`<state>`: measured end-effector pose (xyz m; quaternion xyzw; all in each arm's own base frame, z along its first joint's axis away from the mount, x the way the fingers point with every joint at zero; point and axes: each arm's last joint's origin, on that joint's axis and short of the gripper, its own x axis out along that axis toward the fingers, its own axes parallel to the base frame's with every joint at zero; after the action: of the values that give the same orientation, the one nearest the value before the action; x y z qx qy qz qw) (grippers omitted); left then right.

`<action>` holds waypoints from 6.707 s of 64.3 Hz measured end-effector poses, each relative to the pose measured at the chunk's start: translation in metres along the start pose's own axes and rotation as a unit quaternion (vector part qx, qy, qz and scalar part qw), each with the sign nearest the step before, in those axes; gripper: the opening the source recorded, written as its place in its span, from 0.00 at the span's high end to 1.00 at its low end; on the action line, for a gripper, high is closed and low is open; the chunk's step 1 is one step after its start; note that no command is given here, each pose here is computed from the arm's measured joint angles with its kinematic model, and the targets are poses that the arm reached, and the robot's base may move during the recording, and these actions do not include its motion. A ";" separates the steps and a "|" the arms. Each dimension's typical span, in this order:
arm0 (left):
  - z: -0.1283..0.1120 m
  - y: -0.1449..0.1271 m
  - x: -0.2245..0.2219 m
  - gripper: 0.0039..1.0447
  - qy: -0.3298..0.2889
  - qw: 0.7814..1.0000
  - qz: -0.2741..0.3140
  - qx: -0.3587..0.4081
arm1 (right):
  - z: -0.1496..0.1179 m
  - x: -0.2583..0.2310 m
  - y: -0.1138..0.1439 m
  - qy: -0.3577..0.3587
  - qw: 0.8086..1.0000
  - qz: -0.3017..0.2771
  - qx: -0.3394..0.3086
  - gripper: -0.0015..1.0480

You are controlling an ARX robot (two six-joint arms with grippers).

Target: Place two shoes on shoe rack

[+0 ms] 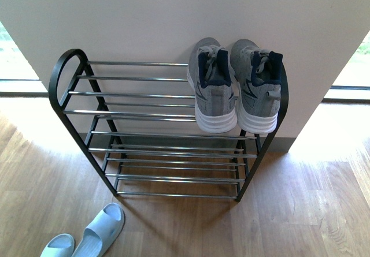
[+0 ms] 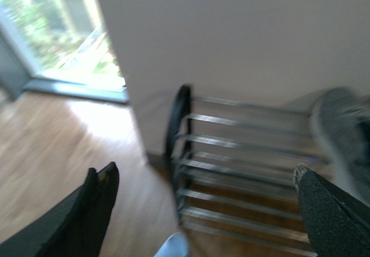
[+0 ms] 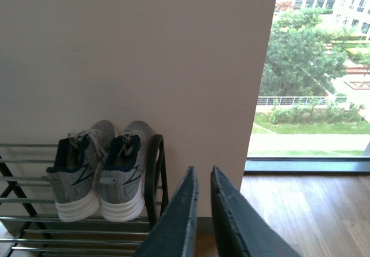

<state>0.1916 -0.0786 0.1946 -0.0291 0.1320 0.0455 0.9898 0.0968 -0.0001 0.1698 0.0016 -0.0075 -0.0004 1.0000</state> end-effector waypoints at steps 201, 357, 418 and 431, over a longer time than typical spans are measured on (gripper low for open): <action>-0.046 0.089 -0.076 0.09 -0.130 0.990 -0.046 0.027 | 0.000 0.000 0.000 0.000 1.000 0.000 0.000 0.09; -0.046 0.088 -0.076 0.09 -0.131 0.990 -0.046 0.027 | -0.235 0.219 0.195 0.449 0.875 0.129 -0.126 0.09; -0.046 0.088 -0.076 0.09 -0.131 0.990 -0.046 0.027 | -0.326 0.307 0.189 0.441 0.895 -0.010 -0.072 0.93; -0.046 0.089 -0.076 0.09 -0.130 0.990 -0.046 0.027 | -0.283 0.302 0.177 0.410 0.911 0.007 -0.043 0.98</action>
<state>0.0979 -0.0001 0.1667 -0.0022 0.0014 -0.0002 1.0000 0.4033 0.1774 -0.1078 -0.0418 0.4030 0.0069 0.9142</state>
